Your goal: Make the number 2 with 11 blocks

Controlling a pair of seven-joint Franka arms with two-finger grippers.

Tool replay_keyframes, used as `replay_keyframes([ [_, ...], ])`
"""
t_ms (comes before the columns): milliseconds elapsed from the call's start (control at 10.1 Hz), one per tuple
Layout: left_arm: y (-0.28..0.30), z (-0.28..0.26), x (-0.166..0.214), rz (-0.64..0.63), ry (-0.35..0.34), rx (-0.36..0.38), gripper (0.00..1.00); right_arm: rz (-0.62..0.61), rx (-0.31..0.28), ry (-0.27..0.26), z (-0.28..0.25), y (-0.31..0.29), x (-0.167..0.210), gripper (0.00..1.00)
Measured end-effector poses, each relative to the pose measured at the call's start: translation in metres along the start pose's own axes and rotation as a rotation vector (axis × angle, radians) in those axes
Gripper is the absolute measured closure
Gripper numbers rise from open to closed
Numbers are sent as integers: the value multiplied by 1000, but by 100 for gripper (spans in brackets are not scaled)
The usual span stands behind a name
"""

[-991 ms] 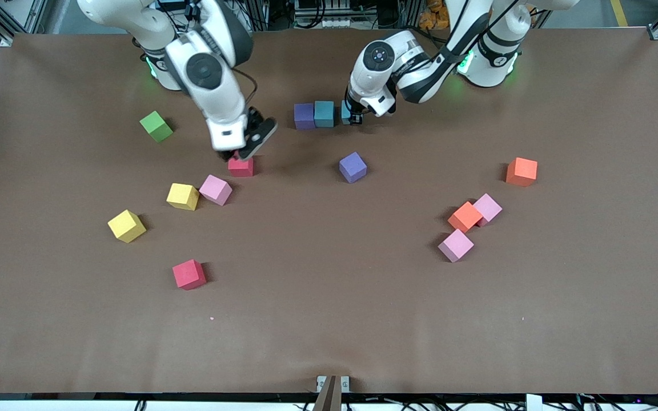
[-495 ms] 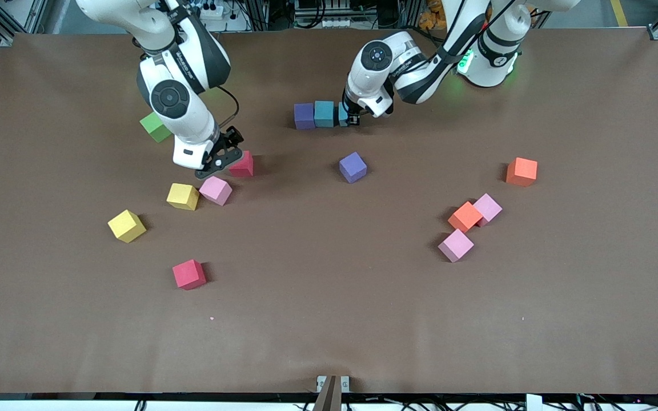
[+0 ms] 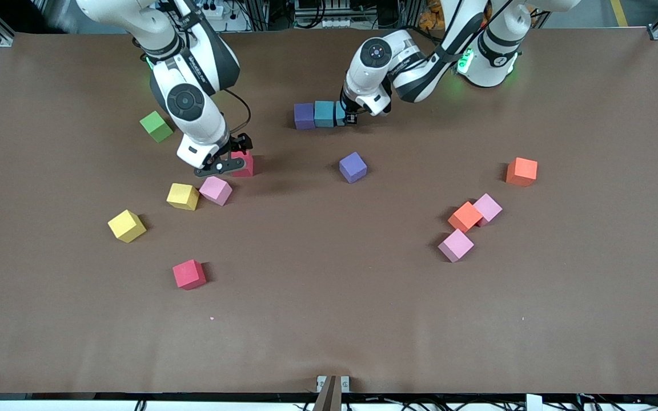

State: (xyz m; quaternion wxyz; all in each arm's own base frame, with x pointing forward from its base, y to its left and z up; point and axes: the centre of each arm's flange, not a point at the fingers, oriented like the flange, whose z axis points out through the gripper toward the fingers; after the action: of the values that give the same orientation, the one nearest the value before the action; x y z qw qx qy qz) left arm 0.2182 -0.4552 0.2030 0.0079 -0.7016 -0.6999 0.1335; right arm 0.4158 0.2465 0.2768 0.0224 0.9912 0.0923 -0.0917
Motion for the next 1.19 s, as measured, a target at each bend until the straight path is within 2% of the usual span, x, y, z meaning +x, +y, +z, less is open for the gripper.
replay_keyframes([
  [495, 0, 4, 0, 5, -10, -2, 44, 140, 13, 48, 19, 1, 12, 0],
  [991, -1, 8, -2, 11, -12, -7, 44, 153, 6, 41, 36, 2, 13, 0],
  [1189, 0, 6, -4, 10, -16, -11, 44, 182, 30, 33, 42, 1, 12, 0],
])
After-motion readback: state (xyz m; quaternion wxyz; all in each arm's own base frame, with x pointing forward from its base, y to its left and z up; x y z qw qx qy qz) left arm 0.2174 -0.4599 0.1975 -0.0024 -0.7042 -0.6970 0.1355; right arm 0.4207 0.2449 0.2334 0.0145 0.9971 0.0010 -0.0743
